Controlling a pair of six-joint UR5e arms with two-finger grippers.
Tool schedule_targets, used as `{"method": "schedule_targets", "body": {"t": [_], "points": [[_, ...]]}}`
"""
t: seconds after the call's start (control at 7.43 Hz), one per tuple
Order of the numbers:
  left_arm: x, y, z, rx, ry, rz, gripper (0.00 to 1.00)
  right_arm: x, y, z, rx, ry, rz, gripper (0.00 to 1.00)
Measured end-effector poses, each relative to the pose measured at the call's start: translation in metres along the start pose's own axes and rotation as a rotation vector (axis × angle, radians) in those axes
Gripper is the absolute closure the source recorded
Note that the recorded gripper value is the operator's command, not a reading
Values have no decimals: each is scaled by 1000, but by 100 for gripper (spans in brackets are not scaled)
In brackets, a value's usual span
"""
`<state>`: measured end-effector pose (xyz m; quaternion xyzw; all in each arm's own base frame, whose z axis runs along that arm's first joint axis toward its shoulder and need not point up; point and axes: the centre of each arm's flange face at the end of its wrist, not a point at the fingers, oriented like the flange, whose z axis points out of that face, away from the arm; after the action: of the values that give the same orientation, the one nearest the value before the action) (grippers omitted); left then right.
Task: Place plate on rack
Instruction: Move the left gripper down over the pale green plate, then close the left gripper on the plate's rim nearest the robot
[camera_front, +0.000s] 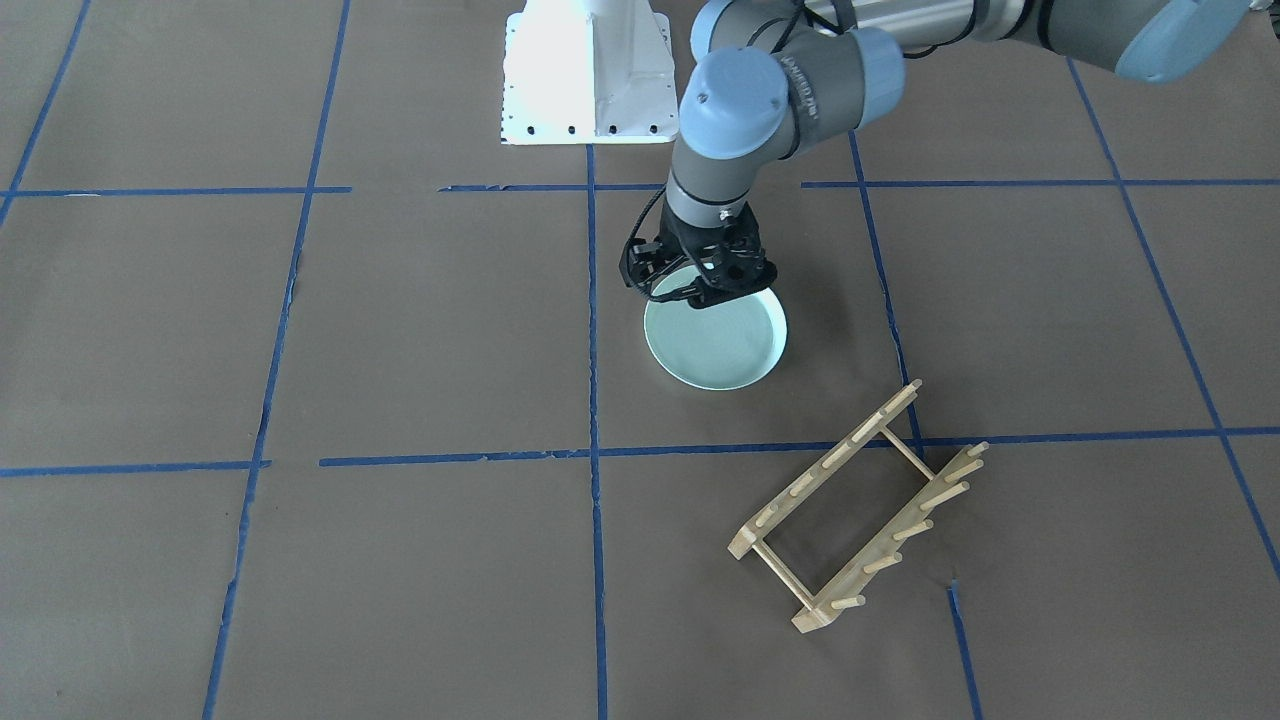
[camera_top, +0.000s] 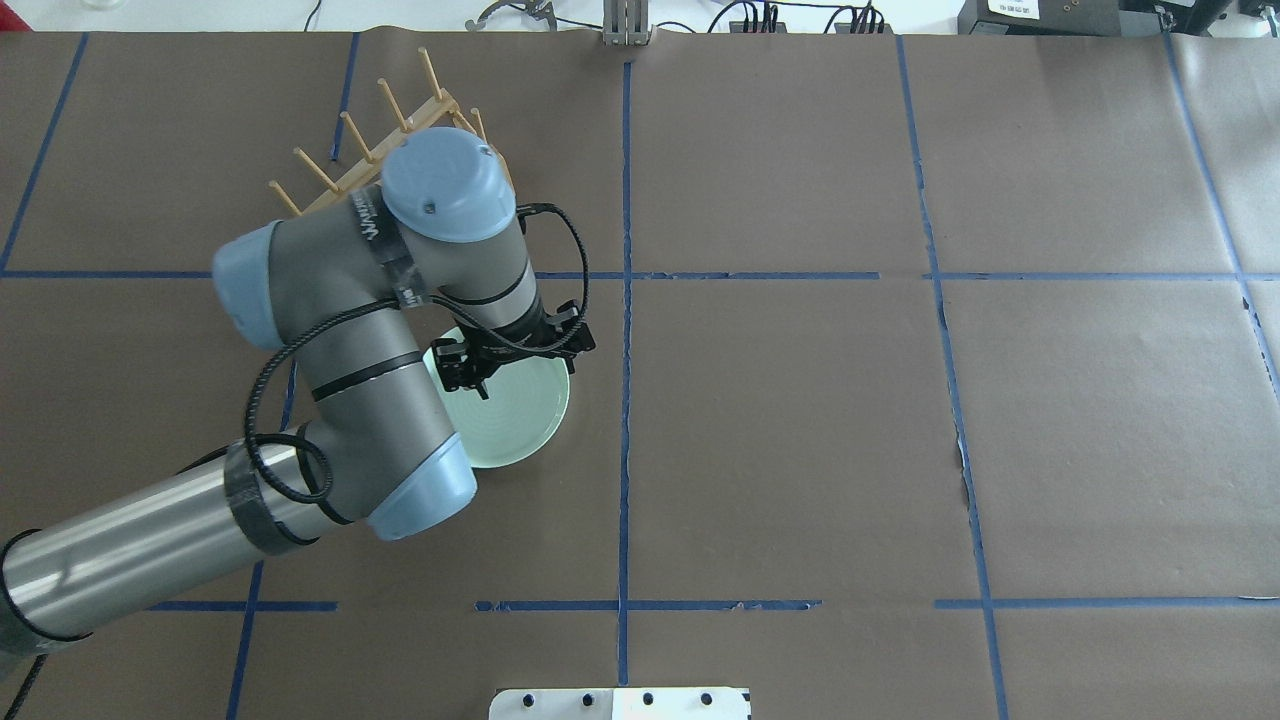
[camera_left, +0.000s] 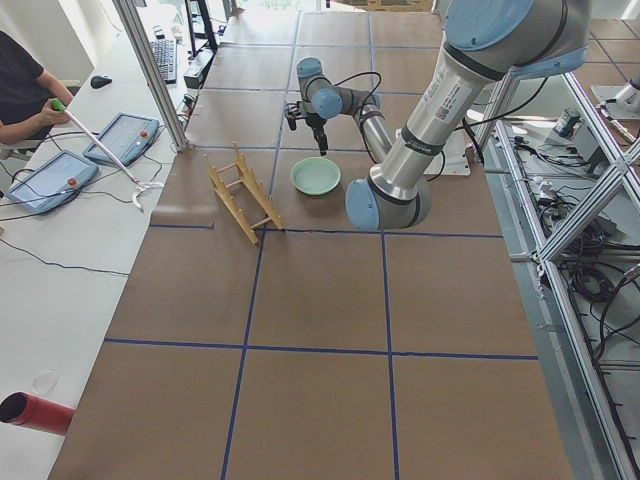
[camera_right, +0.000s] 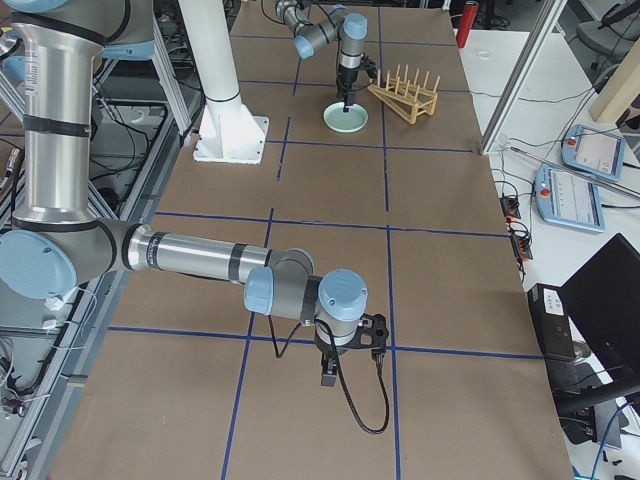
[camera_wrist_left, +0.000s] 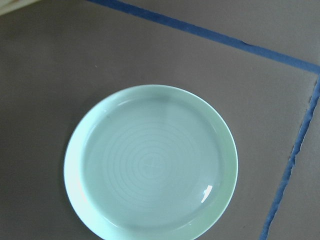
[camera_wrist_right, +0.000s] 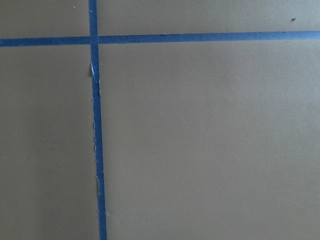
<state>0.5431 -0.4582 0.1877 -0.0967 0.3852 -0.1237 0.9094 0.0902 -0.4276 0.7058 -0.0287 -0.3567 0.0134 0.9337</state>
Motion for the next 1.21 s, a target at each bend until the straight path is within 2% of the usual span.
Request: {"method": "schedule_targets", "body": {"t": [0.4, 0.54, 0.67, 0.81, 0.94, 1.21], "points": [[27, 8, 38, 69, -69, 79, 4, 0, 0, 0, 0, 0, 0, 0], [29, 8, 53, 92, -78, 96, 8, 0, 0, 0, 0, 0, 0, 0], [32, 5, 68, 111, -76, 108, 18, 0, 0, 0, 0, 0, 0, 0], [34, 3, 79, 122, -73, 116, 44, 0, 0, 0, 0, 0, 0, 0], [35, 5, 85, 124, -74, 122, 97, 0, 0, 0, 0, 0, 0, 0], [37, 7, 85, 126, -69, 127, 100, 0, 0, 0, 0, 0, 0, 0]]}}
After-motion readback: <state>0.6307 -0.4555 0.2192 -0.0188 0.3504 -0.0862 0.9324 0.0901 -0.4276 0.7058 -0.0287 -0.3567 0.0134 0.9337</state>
